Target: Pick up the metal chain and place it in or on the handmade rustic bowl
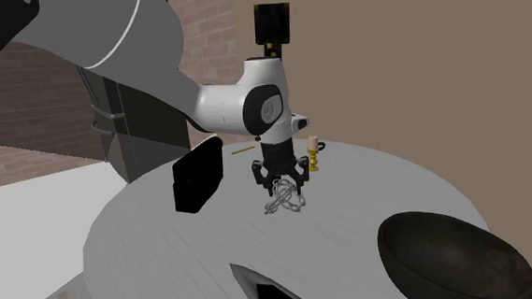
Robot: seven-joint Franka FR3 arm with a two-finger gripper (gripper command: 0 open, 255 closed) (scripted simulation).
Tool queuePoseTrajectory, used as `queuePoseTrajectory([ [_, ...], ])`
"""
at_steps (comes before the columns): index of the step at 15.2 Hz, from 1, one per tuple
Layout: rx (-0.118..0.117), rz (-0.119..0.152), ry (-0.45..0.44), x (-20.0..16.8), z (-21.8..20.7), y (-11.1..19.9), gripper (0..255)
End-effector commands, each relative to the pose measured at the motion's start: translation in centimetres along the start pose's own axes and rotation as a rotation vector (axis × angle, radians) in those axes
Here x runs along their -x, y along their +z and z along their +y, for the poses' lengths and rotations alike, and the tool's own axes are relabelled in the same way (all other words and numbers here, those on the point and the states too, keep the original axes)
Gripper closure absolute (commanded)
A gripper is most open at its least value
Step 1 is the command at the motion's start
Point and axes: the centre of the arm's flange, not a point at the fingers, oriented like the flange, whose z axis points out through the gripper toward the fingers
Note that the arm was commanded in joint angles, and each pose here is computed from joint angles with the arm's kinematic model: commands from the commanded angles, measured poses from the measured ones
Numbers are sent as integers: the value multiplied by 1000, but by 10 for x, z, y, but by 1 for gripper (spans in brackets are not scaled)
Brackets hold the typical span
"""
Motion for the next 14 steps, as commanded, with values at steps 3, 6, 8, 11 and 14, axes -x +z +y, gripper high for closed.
queuePoseTrajectory([
  [3,0,0,0,-2,1,-10,255],
  [6,0,0,0,-5,3,-26,255],
  [8,0,0,0,-7,4,-36,255],
  [11,0,0,0,-10,5,-51,255],
  [14,0,0,0,-12,7,-67,255],
])
